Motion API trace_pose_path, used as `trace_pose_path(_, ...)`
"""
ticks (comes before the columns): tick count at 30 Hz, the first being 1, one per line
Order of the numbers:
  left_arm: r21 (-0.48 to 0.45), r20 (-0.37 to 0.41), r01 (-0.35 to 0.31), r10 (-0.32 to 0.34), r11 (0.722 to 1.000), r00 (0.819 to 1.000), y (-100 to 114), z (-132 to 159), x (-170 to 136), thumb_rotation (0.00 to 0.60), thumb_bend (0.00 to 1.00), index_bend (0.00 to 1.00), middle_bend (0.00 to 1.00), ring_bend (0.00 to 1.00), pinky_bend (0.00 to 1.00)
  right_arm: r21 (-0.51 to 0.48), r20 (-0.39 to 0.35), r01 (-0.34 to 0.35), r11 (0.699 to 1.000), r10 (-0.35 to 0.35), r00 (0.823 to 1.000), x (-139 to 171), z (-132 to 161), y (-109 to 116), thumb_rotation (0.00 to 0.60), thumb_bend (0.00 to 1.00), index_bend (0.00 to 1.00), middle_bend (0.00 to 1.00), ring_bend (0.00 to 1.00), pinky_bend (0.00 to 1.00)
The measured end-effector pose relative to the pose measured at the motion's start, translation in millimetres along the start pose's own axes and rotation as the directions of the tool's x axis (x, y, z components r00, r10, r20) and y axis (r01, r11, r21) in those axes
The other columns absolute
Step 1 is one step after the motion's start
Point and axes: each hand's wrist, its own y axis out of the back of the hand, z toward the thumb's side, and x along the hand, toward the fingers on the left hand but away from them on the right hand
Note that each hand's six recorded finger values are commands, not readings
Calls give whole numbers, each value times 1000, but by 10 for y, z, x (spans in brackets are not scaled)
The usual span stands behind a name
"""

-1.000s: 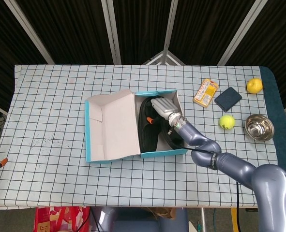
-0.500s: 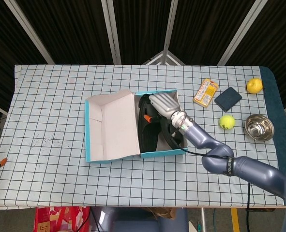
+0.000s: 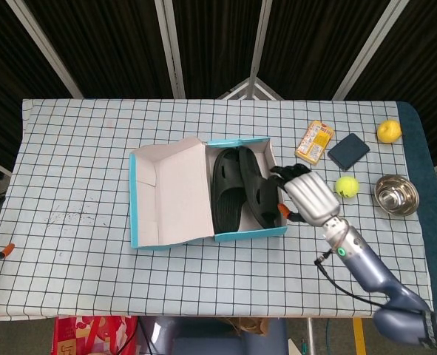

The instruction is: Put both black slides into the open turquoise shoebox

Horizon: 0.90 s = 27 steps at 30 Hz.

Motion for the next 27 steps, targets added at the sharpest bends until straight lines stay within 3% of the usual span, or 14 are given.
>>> trace_pose_path(6, -5, 9, -6, 6, 1000, 1000, 23, 12, -32, 600, 284, 107, 0, 3, 90, 99, 160, 56, 993, -72, 984, 663, -319, -134, 600, 401, 317, 210, 230, 186)
trace_pose_path(13, -9, 15, -13, 13, 1000, 1000, 46, 17, -62, 600, 284, 105, 0, 3, 90, 151, 307, 75, 986, -119, 944, 1289, -617, -445, 600, 401, 314, 210, 219, 144)
trace_pose_path(20, -10, 15, -32, 32, 999, 999, 88, 1, -89, 600, 284, 92, 0, 2, 89, 194, 422, 28, 981, -109, 900, 1627, -925, -695, 600, 395, 150, 103, 72, 29)
trace_pose_path(23, -12, 16, -48, 48, 999, 999, 122, -7, -104, 600, 284, 82, 0, 0, 89, 195, 453, 34, 980, -121, 883, 1677, -1021, -739, 600, 372, 125, 72, 15, 0)
trace_pose_path(27, -16, 38, -98, 99, 995, 994, 205, 17, -115, 600, 281, 78, 0, 0, 89, 240, 464, 65, 969, -173, 869, 1718, -1123, -734, 600, 369, 119, 70, 11, 0)
